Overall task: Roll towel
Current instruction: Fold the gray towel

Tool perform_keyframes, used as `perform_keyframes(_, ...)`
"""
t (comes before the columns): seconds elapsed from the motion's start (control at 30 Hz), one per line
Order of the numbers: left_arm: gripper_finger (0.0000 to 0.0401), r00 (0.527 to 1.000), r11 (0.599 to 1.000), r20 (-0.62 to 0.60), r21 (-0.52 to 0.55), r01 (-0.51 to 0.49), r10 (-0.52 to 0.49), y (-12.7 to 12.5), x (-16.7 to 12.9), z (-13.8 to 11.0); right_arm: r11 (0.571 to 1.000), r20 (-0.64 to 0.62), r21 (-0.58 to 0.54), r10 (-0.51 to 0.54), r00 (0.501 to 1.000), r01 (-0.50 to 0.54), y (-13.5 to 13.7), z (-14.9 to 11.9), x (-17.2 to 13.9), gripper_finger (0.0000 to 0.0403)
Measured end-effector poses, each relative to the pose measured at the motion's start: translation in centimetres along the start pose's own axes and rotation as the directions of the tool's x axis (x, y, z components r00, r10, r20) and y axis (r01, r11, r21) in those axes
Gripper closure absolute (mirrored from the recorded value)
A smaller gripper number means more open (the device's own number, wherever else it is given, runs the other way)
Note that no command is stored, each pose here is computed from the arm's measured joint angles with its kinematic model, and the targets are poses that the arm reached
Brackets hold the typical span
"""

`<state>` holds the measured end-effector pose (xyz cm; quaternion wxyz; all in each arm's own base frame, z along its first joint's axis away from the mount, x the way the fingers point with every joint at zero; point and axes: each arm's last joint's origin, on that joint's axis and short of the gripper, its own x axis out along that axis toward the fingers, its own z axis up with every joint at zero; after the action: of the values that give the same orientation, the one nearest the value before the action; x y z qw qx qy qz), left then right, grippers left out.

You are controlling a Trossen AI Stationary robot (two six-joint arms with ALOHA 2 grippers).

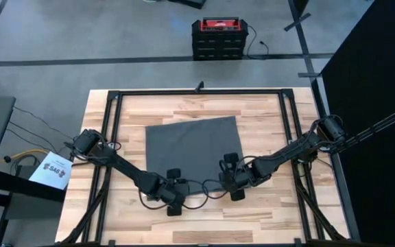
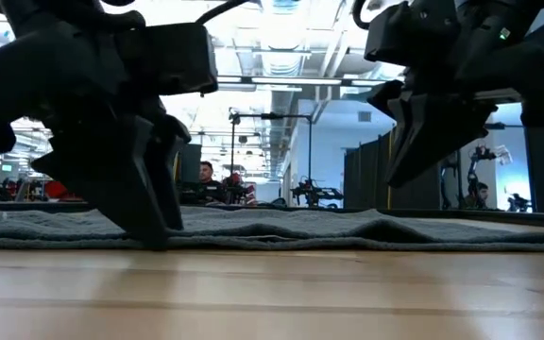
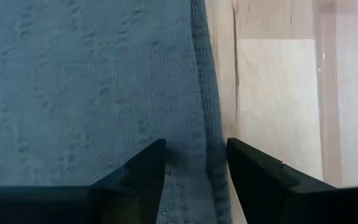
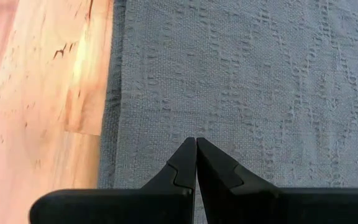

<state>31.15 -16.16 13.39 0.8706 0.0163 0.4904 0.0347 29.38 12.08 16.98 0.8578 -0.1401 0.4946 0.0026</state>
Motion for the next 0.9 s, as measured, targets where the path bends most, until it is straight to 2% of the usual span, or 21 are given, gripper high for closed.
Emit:
perform_keyframes(0.2,0.0244,1.000,1.000,0.009,0.003,0.004,-0.004,0.11,-0.55,0.27,1.000,0.000,0.003,-0.001,1.000,0.001,-0.08,0.02,0.03,0.0403)
perform_keyframes(0.4,0.0252,0.996,1.000,-0.087,-0.021,0.019,-0.021,0.47,-0.51,-0.42,1.000,0.000,0.005,-0.002,1.000,0.002,-0.08,0.01,0.03,0.0403)
perform_keyframes(0.7,0.0363,0.996,1.000,-0.092,-0.010,0.015,-0.016,0.55,-0.50,-0.44,1.000,0.013,0.009,0.000,1.000,0.000,-0.06,0.15,0.03,0.0403)
perform_keyframes(0.9,0.0386,0.995,1.000,-0.099,-0.014,0.022,-0.023,0.55,-0.50,-0.47,1.000,0.017,0.014,0.000,1.000,-0.001,-0.06,0.18,0.03,0.0403)
